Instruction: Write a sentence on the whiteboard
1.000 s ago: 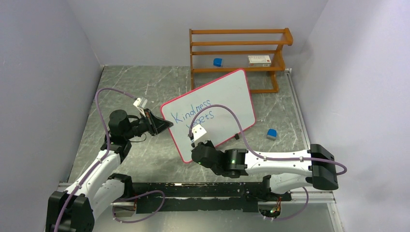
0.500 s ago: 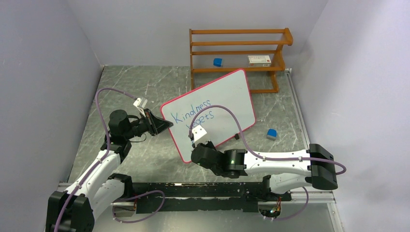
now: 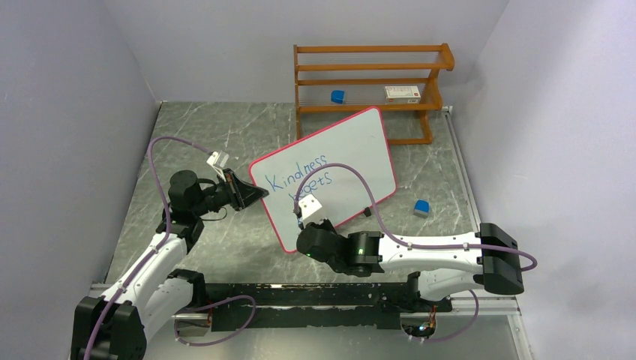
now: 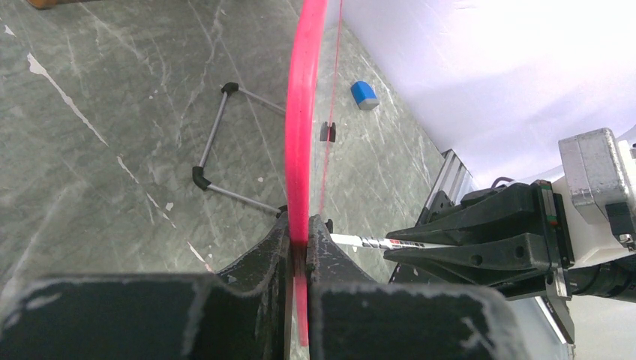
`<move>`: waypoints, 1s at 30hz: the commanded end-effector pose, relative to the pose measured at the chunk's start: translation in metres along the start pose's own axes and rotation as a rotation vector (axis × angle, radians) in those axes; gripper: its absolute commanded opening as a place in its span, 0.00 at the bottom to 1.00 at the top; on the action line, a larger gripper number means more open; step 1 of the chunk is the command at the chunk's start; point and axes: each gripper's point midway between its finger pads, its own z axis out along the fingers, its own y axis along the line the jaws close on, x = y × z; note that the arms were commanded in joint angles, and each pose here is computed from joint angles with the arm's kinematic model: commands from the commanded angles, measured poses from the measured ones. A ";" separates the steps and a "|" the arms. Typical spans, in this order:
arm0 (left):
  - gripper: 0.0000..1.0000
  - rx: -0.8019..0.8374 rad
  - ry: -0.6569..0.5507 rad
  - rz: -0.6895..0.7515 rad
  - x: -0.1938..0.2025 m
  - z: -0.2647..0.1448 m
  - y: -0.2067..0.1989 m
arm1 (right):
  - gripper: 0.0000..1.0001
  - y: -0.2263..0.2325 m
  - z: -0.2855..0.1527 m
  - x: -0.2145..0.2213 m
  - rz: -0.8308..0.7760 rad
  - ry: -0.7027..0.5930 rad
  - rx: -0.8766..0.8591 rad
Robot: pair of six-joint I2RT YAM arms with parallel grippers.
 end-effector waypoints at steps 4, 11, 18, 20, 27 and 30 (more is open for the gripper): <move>0.05 0.004 -0.016 0.023 -0.009 0.001 -0.005 | 0.00 -0.006 -0.009 -0.012 0.048 -0.051 -0.006; 0.05 0.004 -0.015 0.023 -0.009 0.001 -0.005 | 0.00 -0.010 -0.009 -0.025 0.054 -0.086 0.012; 0.05 0.003 -0.015 0.024 -0.009 0.001 -0.005 | 0.00 -0.011 -0.002 -0.026 0.060 -0.090 0.023; 0.05 0.002 -0.014 0.023 -0.009 0.001 -0.005 | 0.00 -0.013 -0.002 -0.028 0.068 -0.095 0.026; 0.05 0.004 -0.012 0.022 -0.009 0.001 -0.005 | 0.00 -0.014 0.001 -0.028 0.072 -0.094 0.026; 0.05 0.003 -0.012 0.023 -0.009 0.001 -0.005 | 0.00 -0.014 0.003 -0.027 0.068 -0.089 0.023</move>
